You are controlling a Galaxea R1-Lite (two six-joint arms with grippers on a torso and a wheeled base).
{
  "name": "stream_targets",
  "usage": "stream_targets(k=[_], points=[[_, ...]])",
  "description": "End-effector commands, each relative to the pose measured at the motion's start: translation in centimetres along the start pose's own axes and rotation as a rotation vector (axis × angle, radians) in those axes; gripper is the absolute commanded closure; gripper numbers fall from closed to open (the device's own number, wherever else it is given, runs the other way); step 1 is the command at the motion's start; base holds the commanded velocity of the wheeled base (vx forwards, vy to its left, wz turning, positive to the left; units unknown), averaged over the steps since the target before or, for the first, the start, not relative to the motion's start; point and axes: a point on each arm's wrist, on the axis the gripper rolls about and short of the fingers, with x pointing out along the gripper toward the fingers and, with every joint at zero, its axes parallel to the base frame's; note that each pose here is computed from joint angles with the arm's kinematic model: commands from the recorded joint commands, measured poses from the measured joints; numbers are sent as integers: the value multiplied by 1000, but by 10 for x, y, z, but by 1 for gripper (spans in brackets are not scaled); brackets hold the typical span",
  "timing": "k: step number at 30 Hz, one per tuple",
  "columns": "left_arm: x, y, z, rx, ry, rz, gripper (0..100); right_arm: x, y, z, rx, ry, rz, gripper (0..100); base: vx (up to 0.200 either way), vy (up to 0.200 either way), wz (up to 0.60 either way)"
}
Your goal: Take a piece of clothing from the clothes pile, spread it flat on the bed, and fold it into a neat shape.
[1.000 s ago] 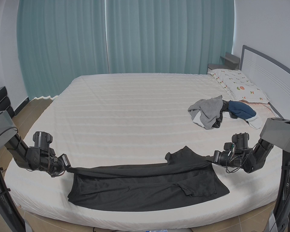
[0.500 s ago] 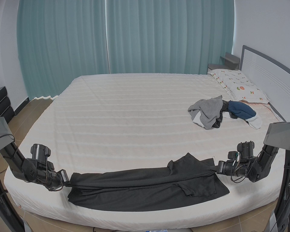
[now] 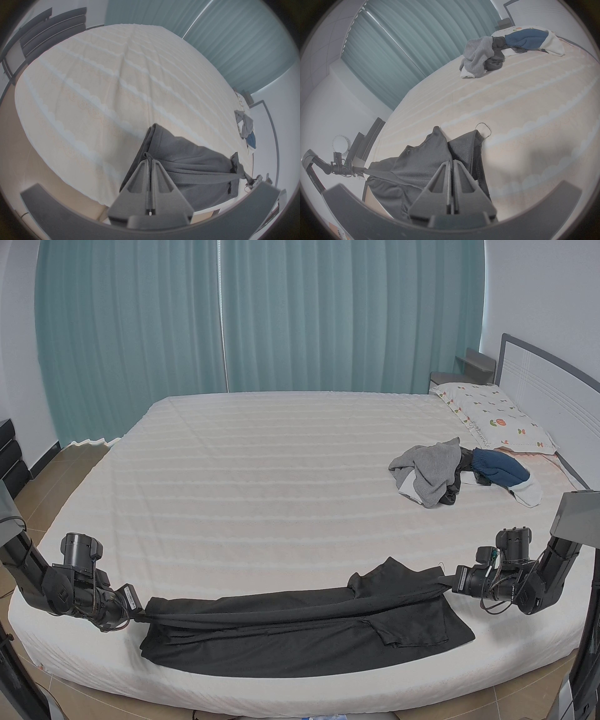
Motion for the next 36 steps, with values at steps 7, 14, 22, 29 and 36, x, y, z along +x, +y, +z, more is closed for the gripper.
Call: stream_targets(k=[7, 14, 22, 29, 36], points=[[2, 6, -9, 6, 52, 31, 100, -1, -10, -22, 11, 74, -37, 100, 0, 0, 0], [8, 8, -13, 19, 89, 46, 100, 0, -12, -27, 3, 96, -42, 100, 0, 0, 0], [7, 5, -11, 21, 79, 36, 0, -1, -7, -13, 2, 43, -19, 0, 0, 0, 0], [7, -3, 3, -14, 28, 6, 0, -3, -1, 13, 77, -44, 3, 0, 0, 0, 0], [28, -13, 24, -110, 4, -11, 0, 18, -10, 18, 186, -33, -1, 0, 0, 0, 0]])
